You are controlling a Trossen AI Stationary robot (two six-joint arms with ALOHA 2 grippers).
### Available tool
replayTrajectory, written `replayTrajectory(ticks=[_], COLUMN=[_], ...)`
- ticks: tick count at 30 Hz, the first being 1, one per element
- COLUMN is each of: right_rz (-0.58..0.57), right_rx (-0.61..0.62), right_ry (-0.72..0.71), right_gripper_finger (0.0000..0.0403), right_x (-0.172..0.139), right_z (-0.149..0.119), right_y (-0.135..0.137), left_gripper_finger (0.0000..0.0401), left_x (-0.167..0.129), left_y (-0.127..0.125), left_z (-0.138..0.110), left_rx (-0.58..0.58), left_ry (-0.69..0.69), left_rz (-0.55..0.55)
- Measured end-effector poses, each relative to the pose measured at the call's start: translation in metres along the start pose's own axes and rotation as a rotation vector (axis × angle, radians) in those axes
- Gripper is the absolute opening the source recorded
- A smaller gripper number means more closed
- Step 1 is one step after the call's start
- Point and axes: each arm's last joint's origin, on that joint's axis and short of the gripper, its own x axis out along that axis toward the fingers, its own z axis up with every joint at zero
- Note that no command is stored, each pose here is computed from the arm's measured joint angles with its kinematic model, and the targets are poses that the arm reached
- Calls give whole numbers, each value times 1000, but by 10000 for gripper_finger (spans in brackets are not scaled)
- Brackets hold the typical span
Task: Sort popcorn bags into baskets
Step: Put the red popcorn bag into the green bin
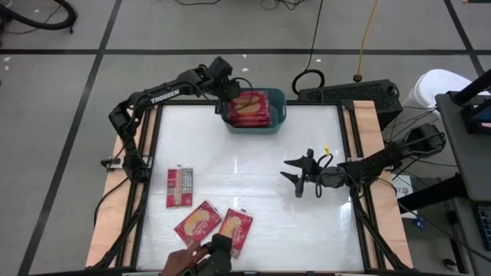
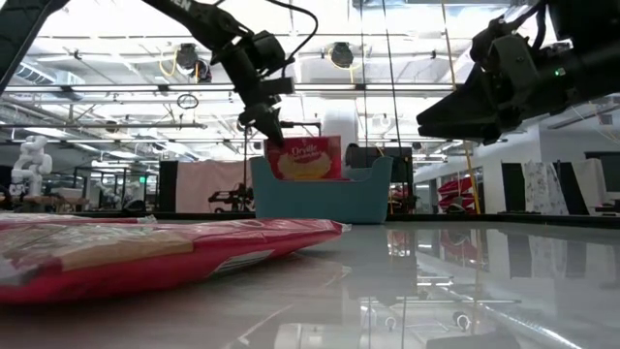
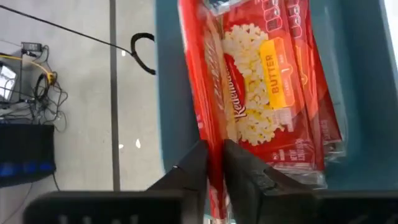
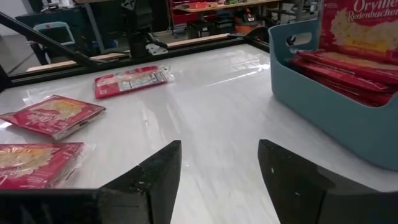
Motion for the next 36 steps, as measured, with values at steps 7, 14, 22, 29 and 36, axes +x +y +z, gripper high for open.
replayTrajectory(ticks=[7,14,22,29,36], right_rz=[-4,-3,-4,-3,-3], right_rx=[-6,-5,-5,-5,-5], right_ry=[8,7,7,7,7], right_gripper_finger=[205,205,205,205,205], right_x=[0,0,0,0,0], right_z=[-1,-1,-1,-1,-1], right_y=[0,0,0,0,0], left_gripper_finger=[125,141,113,124,210], left_x=[-1,-2,-2,2,23], left_y=[8,15,19,-3,-54], left_z=[1,-1,-10,-3,25], left_rx=[-28,-42,-137,-236,-120], left_ry=[-20,-23,-28,-57,-22], left_rz=[73,130,95,-87,-19])
